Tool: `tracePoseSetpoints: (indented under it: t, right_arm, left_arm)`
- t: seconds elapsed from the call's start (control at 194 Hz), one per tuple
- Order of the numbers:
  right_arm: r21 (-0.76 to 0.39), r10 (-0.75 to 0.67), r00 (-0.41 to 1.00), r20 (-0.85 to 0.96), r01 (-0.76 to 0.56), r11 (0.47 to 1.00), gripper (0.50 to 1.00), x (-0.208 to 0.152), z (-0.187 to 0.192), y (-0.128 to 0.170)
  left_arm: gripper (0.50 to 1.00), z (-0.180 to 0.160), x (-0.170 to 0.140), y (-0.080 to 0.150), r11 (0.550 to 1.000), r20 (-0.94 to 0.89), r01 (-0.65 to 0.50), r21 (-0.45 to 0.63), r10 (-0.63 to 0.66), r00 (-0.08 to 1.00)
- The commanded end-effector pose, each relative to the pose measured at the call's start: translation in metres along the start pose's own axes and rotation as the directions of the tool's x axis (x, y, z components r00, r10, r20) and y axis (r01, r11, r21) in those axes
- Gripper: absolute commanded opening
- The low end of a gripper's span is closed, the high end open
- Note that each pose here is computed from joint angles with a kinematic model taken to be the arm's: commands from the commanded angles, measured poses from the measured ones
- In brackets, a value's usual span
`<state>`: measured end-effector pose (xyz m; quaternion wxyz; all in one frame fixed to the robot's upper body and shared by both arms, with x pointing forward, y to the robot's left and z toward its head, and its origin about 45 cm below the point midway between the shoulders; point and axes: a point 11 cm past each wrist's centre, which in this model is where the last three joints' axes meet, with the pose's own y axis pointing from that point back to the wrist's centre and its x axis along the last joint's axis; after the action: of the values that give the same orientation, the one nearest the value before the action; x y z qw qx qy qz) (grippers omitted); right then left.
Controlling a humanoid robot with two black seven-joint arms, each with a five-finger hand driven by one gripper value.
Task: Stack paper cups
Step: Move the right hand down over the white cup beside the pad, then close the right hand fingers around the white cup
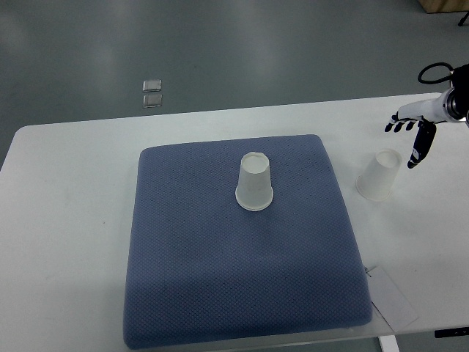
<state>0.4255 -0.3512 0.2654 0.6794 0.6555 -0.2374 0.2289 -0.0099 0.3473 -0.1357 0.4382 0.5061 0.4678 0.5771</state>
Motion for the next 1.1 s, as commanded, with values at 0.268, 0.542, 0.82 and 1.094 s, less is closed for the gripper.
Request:
tracePoseSetpoints:
  t: [0.268, 0.542, 0.82, 1.094]
  right_arm:
    - [0.039, 0.009, 0.999, 0.049, -0.011, 0.999, 0.913, -0.013, -0.016, -0.023]
    - [0.018, 0.001, 0.998, 0.058, -0.002, 1.0, 0.913, -0.022, -0.008, -0.029]
    - [0.018, 0.01, 0.999, 0.054, -0.011, 1.0, 0.911, -0.025, -0.012, -0.035]
    - [0.019, 0.002, 0.999, 0.052, -0.003, 1.0, 0.901, -0.034, -0.013, -0.04]
  left_arm:
    - [1.0, 0.0, 0.0, 0.0, 1.0, 0.0, 0.0, 0.001, 0.0, 1.0]
    - [1.0, 0.0, 0.0, 0.0, 1.0, 0.001, 0.0, 0.001, 0.0, 1.0]
    - [1.0, 0.001, 0.0, 0.0, 1.0, 0.0, 0.0, -0.001, 0.0, 1.0]
    - [1.0, 0.001, 0.0, 0.0, 1.0, 0.0, 0.0, -0.001, 0.0, 1.0]
